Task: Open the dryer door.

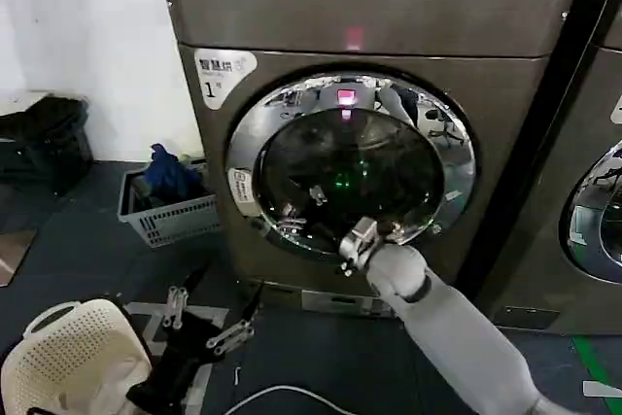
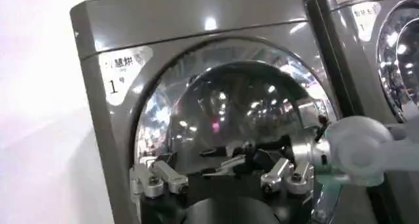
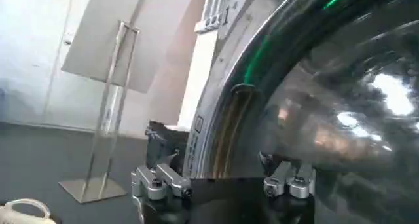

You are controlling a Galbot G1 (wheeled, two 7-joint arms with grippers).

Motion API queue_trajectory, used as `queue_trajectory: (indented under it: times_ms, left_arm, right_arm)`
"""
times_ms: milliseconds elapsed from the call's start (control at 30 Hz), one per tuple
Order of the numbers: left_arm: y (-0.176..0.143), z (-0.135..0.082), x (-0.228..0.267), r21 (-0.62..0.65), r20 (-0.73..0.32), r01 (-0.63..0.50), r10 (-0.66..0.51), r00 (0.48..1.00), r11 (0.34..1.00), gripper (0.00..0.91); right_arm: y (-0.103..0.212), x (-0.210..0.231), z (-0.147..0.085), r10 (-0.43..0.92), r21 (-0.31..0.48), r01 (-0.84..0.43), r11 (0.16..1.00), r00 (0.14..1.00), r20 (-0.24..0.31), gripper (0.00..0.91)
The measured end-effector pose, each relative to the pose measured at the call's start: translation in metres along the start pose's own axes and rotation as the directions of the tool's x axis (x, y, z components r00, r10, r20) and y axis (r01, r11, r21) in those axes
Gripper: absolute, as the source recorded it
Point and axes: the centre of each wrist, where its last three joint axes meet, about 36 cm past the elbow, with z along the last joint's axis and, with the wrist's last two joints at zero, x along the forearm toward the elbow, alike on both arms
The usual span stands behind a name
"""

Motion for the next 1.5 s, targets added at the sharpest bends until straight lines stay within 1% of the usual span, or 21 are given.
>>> queue_trajectory:
  times_ms: [267,533,767,1067,1200,1367,1500]
  left_arm:
    - [0.002,-0.003,0.003,-0.008,0.0,0.006,-0.006,1.0,1.0,0.907]
    - [0.002,-0.007,0.005,-0.009,0.002,0.009,-0.009,1.0,1.0,0.907]
    - [0.002,-0.008,0.006,-0.008,0.003,0.012,-0.012,1.0,1.0,0.907]
    - [0.001,-0.009,0.009,-0.007,0.003,0.016,-0.016,1.0,1.0,0.907]
    - [0.001,-0.009,0.009,-0.007,0.004,0.017,-0.017,1.0,1.0,0.907]
    - [0.002,-0.009,0.009,-0.009,0.004,0.019,-0.019,1.0,1.0,0.907]
    - [0.004,-0.008,0.009,-0.011,0.004,0.027,-0.027,1.0,1.0,0.907]
  right_arm:
    - [0.003,-0.026,0.008,-0.026,-0.007,0.026,1.0,1.0,0.004,0.907]
    - [0.002,-0.046,0.019,-0.051,-0.02,0.051,0.999,0.999,-0.013,0.907]
    - [0.001,-0.062,0.027,-0.068,-0.033,0.067,0.997,0.998,-0.018,0.907]
    - [-0.011,-0.075,0.032,-0.112,-0.028,0.112,0.993,0.994,-0.013,0.907]
    - [-0.016,-0.078,0.031,-0.163,-0.045,0.162,0.986,0.987,-0.004,0.907]
    - [-0.021,-0.077,0.031,-0.227,-0.016,0.227,0.974,0.974,0.01,0.907]
    - [-0.023,-0.076,0.031,-0.277,-0.004,0.278,0.961,0.959,0.051,0.907]
